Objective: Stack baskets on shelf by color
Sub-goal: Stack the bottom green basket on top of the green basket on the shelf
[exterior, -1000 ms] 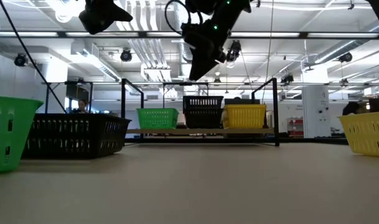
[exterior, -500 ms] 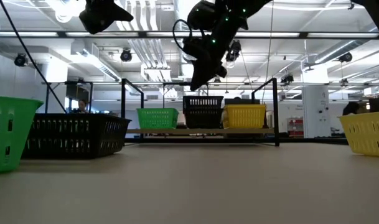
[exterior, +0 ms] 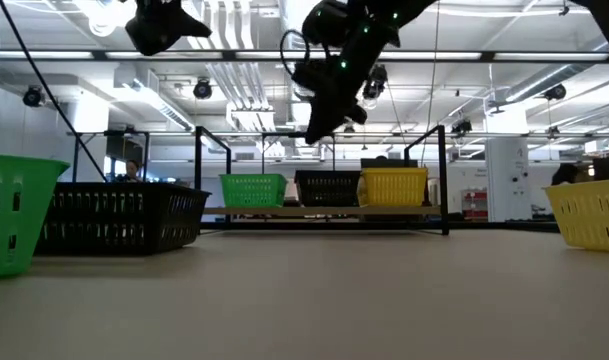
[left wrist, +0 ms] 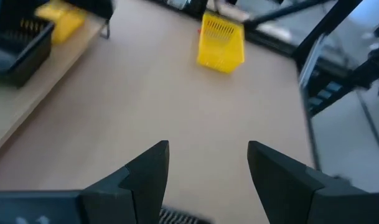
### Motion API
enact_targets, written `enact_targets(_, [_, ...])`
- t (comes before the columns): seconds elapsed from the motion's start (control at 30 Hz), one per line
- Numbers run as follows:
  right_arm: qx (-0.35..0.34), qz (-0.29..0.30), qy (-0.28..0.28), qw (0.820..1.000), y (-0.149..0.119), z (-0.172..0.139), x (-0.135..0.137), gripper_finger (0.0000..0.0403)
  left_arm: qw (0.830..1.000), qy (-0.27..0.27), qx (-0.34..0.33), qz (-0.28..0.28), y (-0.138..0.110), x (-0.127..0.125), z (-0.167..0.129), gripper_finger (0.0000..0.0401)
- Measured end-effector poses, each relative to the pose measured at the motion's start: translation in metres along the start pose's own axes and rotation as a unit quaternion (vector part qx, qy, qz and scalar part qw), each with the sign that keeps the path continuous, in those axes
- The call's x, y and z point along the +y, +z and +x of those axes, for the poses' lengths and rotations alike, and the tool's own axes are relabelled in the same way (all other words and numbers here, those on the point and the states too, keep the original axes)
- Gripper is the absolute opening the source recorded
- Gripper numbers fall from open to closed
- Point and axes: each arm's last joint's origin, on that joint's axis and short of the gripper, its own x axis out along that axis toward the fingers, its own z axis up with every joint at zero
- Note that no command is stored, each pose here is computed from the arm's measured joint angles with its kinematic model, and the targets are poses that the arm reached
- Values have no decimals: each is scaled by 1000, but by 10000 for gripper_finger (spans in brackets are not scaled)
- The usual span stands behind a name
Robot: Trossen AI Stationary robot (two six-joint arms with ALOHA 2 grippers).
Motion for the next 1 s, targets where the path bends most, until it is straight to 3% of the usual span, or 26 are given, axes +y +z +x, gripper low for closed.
enact_targets(0.17, [0,-9,10,1000,-18,-17,42,8,993,57,93,-34,-10,10,-18,202])
enact_targets(0.3, [45,-38,24,998,-61,-13,88,8,968,117,210,-68,-28,22,-36,202])
enact_targets(0.47, [47,-36,28,998,-103,-26,131,8,908,133,372,-137,-48,38,-44,202])
enact_targets(0.67, [8,1,-10,1000,-135,-45,157,8,844,123,472,-222,-68,57,-26,202])
enact_targets(0.83, [-18,10,-23,1000,-146,-58,165,8,824,128,509,-215,-81,60,-16,202])
enact_targets(0.93, [-26,9,-12,1000,-146,-66,167,8,830,106,511,-199,-78,50,-18,202])
enact_targets(1.0, [-32,10,-7,999,-145,-71,168,8,844,85,498,-182,-73,39,-21,202])
